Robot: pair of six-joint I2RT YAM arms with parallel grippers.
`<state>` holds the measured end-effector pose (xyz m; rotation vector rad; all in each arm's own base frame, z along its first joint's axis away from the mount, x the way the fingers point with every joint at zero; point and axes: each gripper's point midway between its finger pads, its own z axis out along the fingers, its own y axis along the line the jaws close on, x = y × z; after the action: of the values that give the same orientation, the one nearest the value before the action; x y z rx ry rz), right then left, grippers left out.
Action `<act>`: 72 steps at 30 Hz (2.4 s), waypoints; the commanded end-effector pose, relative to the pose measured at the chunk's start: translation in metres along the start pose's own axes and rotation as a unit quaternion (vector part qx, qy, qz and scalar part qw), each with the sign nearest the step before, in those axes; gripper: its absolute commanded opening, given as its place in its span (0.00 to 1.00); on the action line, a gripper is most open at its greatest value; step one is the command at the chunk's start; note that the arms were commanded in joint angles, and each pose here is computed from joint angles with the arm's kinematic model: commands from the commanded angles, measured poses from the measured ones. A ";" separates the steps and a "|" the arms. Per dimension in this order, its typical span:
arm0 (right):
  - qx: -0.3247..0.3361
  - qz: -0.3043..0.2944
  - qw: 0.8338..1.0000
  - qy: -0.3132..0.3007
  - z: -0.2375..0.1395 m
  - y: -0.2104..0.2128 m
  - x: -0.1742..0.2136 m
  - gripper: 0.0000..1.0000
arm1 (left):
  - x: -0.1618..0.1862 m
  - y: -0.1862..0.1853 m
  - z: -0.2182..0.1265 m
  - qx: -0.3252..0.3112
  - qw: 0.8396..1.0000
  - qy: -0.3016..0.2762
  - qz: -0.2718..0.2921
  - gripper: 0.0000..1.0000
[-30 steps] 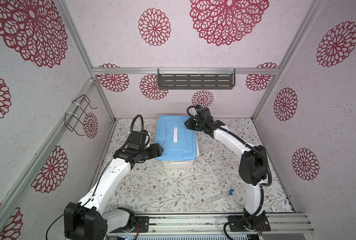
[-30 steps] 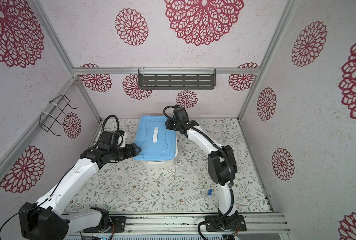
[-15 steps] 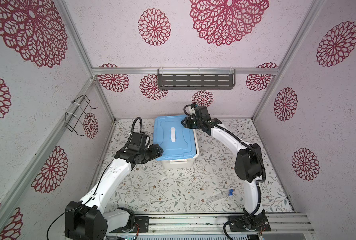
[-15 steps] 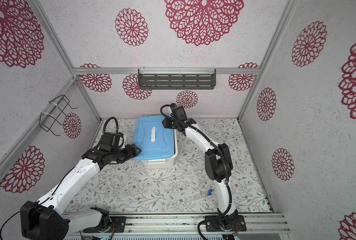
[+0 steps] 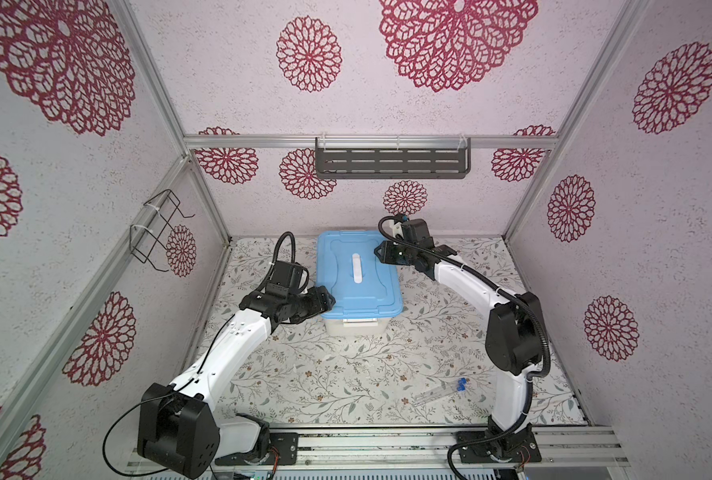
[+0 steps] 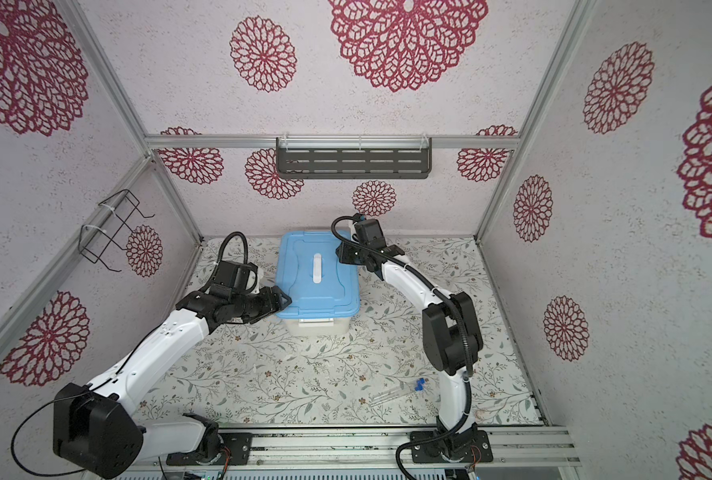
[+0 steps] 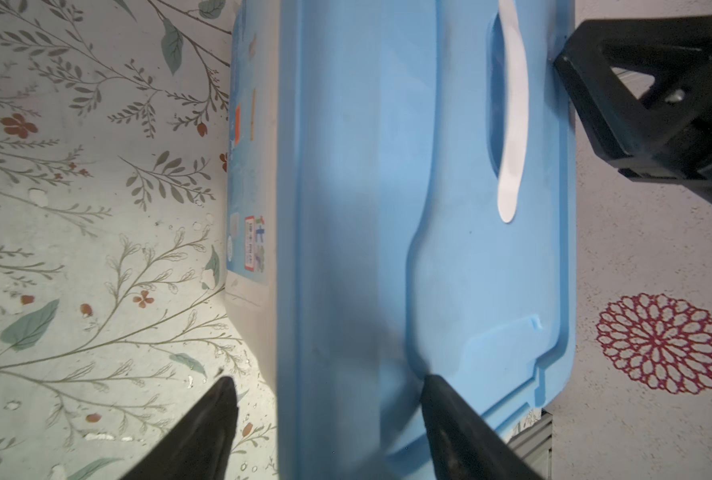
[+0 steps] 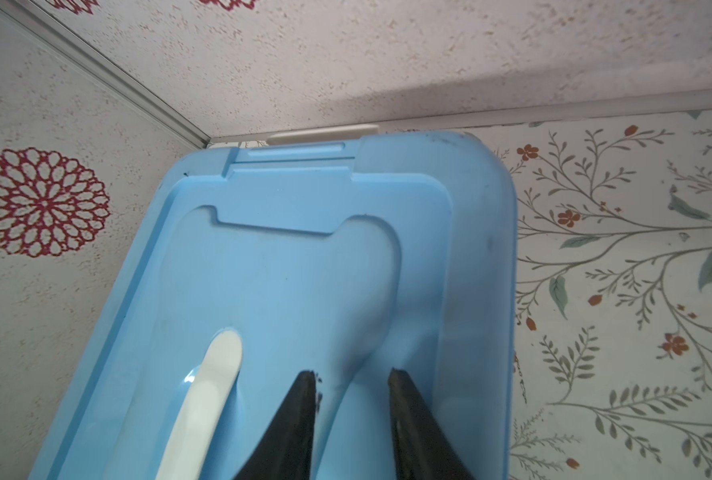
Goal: Organize the chemistry lab equipment
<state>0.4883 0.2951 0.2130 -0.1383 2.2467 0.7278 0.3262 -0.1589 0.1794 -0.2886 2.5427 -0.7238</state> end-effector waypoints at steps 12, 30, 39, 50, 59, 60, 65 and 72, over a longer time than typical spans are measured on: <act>-0.049 -0.073 0.996 0.000 -0.056 0.027 -0.004 0.49 | -0.008 0.017 -0.008 -0.016 0.999 -0.017 0.028 0.74; -0.144 -0.659 0.738 -0.021 -0.131 0.124 0.157 0.67 | -0.013 0.012 0.015 0.021 1.000 0.006 0.018 0.77; 0.007 -0.760 0.648 -0.055 -0.096 0.113 0.161 0.72 | 0.001 0.030 0.027 -0.003 1.000 0.025 0.011 0.76; -0.014 -0.759 0.645 -0.085 -0.106 0.123 0.157 0.58 | 0.009 0.043 0.028 -0.022 0.999 0.032 0.021 0.76; -0.079 -0.717 0.688 -0.073 -0.113 0.134 0.150 0.43 | 0.015 0.047 0.028 -0.023 0.999 0.035 0.028 0.76; -0.082 -0.713 0.693 -0.069 -0.112 0.133 0.149 0.42 | 0.014 0.047 0.027 -0.023 0.999 0.035 0.029 0.76; -0.111 -0.654 0.747 -0.026 -0.104 0.122 0.140 0.41 | 0.014 0.048 0.028 -0.025 0.999 0.034 0.029 0.76; -0.145 -0.579 0.799 0.071 -0.082 0.095 0.154 0.38 | 0.012 0.049 0.027 -0.026 0.999 0.030 0.031 0.75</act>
<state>0.2848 0.3597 0.2028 -1.6560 1.5163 0.2705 0.3501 -0.1509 0.1675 -0.1719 2.4622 -0.7740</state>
